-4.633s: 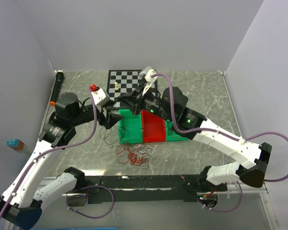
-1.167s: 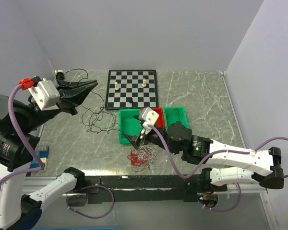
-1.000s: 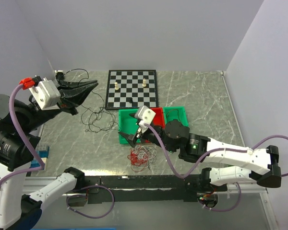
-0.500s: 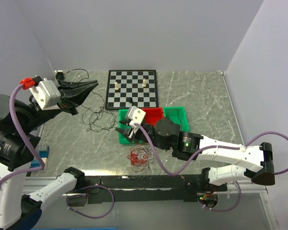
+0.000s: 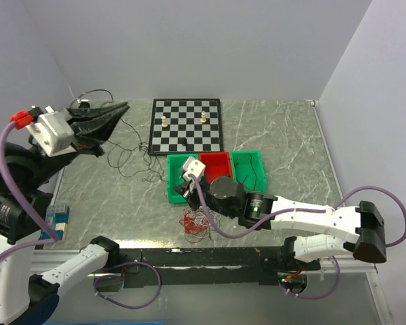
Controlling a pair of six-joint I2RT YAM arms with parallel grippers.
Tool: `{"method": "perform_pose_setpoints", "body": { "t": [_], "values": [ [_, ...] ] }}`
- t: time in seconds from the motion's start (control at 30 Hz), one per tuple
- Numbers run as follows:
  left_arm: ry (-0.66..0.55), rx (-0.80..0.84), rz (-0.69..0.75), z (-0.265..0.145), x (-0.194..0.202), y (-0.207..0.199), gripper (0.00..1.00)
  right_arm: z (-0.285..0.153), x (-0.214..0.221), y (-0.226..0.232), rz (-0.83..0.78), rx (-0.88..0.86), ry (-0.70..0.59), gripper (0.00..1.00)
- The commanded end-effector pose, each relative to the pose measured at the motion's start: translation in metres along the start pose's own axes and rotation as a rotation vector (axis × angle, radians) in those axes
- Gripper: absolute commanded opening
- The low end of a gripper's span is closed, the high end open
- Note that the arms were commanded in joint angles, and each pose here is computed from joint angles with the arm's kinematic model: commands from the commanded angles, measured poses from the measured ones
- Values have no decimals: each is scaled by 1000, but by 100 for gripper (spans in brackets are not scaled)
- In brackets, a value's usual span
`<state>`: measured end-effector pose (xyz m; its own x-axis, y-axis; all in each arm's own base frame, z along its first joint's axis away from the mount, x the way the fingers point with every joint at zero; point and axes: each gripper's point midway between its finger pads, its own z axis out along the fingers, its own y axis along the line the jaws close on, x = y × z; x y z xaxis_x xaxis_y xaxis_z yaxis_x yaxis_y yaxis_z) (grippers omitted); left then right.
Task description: Untangle the cables
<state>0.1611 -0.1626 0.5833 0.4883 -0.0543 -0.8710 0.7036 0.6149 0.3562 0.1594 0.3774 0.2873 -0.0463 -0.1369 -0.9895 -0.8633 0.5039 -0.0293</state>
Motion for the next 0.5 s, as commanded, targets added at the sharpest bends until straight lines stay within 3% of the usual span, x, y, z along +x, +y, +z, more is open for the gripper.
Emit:
{"method": "perform_pose_setpoints", "body": {
  "t": [0.0, 0.2, 0.47],
  "values": [
    [-160, -127, 127, -6, -59, 26, 1, 5, 55, 4, 158, 26, 109, 0],
    [-263, -252, 203, -12, -93, 49, 1, -1, 97, 7, 237, 45, 198, 0],
    [-403, -465, 283, -30, -137, 84, 1, -8, 107, 6, 280, 59, 209, 0]
  ]
}}
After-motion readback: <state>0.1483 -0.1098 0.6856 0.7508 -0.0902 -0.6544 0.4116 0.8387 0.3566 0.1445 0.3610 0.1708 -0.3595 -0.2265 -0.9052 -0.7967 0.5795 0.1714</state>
